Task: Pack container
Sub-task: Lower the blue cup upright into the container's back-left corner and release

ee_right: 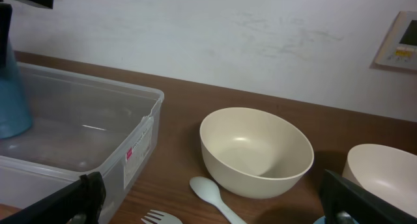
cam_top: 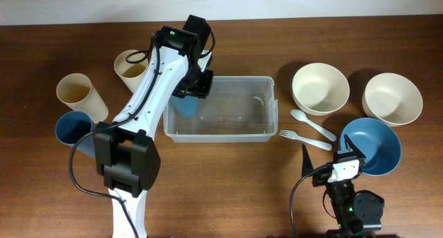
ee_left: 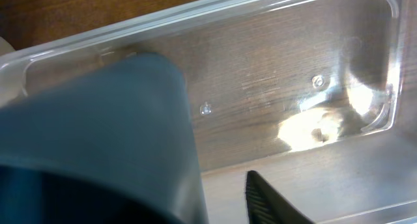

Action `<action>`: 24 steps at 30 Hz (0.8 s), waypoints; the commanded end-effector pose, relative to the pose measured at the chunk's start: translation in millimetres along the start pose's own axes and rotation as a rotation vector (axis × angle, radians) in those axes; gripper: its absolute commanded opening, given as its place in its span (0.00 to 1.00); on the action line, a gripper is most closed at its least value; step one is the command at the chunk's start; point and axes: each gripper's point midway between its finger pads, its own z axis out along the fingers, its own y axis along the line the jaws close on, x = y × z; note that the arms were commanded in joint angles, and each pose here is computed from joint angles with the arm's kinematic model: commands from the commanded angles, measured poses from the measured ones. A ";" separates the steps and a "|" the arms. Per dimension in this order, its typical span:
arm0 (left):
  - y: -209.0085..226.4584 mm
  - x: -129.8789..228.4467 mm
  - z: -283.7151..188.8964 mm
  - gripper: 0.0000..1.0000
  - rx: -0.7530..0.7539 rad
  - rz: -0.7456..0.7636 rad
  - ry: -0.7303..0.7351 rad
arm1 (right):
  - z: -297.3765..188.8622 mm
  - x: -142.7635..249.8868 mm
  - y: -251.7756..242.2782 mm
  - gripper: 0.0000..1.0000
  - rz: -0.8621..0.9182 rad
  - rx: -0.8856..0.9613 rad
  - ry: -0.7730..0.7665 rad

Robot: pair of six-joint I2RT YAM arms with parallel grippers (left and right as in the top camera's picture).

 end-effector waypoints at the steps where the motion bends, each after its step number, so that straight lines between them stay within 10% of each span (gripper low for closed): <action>1: -2.7 -1.4 6.0 0.50 0.006 0.009 0.009 | 0.0 2.3 0.0 0.99 0.000 0.004 0.001; 24: -8.1 -10.9 -115.4 0.60 0.015 0.016 -0.174 | 0.0 2.2 0.0 0.99 0.000 0.004 0.001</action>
